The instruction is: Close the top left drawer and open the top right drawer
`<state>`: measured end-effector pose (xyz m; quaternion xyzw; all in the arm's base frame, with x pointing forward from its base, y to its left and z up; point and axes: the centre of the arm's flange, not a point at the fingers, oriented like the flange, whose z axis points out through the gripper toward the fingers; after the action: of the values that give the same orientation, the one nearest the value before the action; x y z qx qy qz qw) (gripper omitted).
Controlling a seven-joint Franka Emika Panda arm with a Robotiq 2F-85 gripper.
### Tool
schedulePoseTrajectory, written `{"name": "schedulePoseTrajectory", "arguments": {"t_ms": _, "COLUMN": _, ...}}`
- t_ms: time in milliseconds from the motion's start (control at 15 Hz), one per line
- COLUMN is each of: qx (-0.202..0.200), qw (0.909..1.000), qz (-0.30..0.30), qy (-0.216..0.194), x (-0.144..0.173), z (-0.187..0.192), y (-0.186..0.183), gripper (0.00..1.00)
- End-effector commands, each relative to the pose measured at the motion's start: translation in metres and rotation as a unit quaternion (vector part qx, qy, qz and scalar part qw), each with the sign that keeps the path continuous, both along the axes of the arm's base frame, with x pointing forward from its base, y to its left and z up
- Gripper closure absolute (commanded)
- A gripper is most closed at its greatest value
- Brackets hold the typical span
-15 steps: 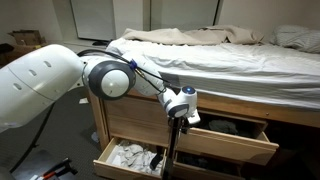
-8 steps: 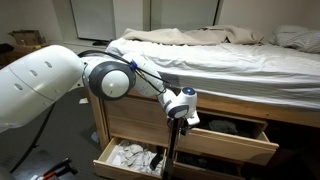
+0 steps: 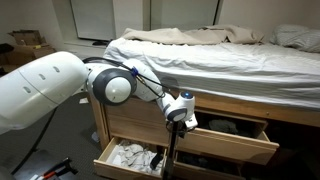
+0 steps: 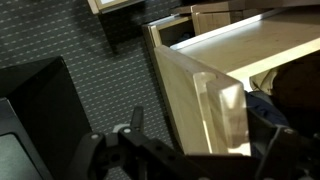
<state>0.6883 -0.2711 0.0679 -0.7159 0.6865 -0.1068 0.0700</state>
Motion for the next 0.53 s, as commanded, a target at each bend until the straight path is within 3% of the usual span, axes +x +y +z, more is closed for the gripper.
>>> {"name": "schedulePoseTrajectory", "arguments": {"t_ms": 0, "qx": 0.006, "qw": 0.9999, "qz": 0.005, "qy": 0.013, "x": -0.006, "z": 0.006, "y": -0.002, "gripper": 0.0}}
{"name": "schedulePoseTrajectory", "arguments": {"t_ms": 267, "qx": 0.044, "qw": 0.9939, "qz": 0.0, "qy": 0.101, "x": -0.043, "z": 0.013, "y": -0.023, "gripper": 0.0}}
{"name": "schedulePoseTrajectory", "arguments": {"t_ms": 467, "qx": 0.065, "qw": 0.9845, "qz": -0.014, "qy": 0.162, "x": -0.074, "z": 0.01, "y": -0.039, "gripper": 0.0}}
